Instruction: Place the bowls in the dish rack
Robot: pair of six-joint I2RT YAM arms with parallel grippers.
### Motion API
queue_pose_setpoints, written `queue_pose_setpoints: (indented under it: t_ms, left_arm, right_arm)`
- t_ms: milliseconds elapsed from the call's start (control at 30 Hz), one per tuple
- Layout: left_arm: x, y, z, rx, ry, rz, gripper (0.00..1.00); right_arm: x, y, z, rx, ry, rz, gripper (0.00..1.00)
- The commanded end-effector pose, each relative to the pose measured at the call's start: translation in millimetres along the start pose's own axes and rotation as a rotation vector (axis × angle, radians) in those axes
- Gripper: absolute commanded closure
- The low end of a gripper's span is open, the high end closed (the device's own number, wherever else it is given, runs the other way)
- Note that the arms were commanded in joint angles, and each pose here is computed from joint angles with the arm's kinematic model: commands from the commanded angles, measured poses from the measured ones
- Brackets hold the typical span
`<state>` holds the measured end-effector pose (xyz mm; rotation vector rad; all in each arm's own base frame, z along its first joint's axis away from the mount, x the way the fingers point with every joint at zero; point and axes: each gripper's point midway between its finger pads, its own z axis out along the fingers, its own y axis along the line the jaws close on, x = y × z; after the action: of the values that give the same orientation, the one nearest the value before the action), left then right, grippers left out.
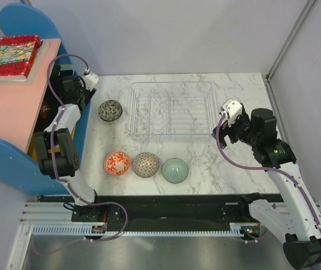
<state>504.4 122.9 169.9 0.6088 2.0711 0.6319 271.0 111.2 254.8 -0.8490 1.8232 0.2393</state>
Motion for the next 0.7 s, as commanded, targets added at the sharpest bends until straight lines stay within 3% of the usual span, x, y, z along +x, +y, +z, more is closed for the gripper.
queue_pose_setpoints:
  t_ms: [0,133,333,667]
  left_arm:
    - [16.1,36.9,-8.2,-0.186,0.051,-0.061,0.33]
    - [10.2,23.6,-10.3,-0.11,0.011,-0.051,0.33]
    - [-13.9,-45.6,-36.1,0.219,-0.15,0.039,0.32]
    - [-3.0,-100.2,-36.2,0.399,-0.158,0.143,0.32]
  right_arm:
    - [-9.1,5.0,-1.3,-0.03,-0.033,-0.018,0.02]
    - [-9.1,5.3,-1.4,-0.033,-0.031,-0.018,0.02]
    - [-8.7,5.3,-0.2,-0.036,-0.028,-0.017,0.02]
    - [-7.6,7.4,1.5,-0.052,-0.022,-0.014,0.02]
